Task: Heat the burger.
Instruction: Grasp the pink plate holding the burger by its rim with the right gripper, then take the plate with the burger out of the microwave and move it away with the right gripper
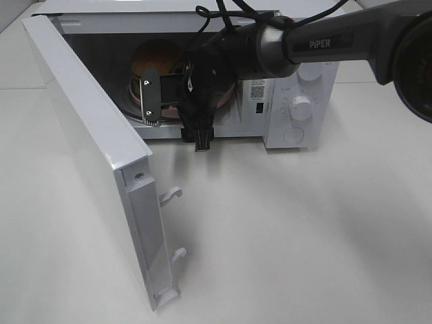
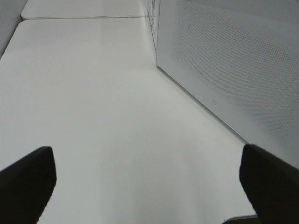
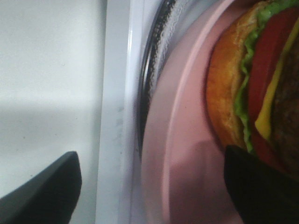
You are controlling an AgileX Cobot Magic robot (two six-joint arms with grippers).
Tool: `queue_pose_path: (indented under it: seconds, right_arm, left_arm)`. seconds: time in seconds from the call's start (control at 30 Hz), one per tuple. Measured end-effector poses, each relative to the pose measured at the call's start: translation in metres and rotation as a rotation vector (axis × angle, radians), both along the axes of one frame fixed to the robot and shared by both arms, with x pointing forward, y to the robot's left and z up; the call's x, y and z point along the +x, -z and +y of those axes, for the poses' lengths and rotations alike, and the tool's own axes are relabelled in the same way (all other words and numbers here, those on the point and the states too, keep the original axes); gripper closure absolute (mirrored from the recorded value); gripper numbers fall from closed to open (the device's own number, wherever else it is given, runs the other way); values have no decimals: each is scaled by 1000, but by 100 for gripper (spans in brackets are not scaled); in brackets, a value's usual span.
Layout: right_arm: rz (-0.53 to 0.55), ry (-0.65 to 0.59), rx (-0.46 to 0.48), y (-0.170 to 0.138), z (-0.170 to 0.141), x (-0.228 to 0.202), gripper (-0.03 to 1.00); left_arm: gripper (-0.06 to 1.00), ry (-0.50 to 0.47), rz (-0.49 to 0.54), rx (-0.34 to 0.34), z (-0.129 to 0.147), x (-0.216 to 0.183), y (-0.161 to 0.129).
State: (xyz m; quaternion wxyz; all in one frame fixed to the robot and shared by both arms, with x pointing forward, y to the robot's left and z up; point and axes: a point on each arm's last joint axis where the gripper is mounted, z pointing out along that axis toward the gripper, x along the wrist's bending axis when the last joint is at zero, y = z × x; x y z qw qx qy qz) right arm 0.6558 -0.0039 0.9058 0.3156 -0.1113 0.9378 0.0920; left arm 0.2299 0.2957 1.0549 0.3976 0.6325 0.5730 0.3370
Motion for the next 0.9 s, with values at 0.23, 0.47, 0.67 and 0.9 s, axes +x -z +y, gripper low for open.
queue_pose_path:
  seconds: [0.23, 0.47, 0.67, 0.9]
  right_arm:
    - [15, 14, 9, 1, 0, -1, 65]
    - [28, 24, 25, 0, 1, -1, 92]
    - [30, 24, 28, 0, 1, -1, 93]
    - [36, 20, 22, 1, 3, -4, 93]
  left_arm:
    - [-4, 0, 0, 0, 0, 0, 0]
    - [-4, 0, 0, 0, 0, 0, 0]
    - [-4, 0, 0, 0, 0, 0, 0]
    - [-4, 0, 0, 0, 0, 0, 0]
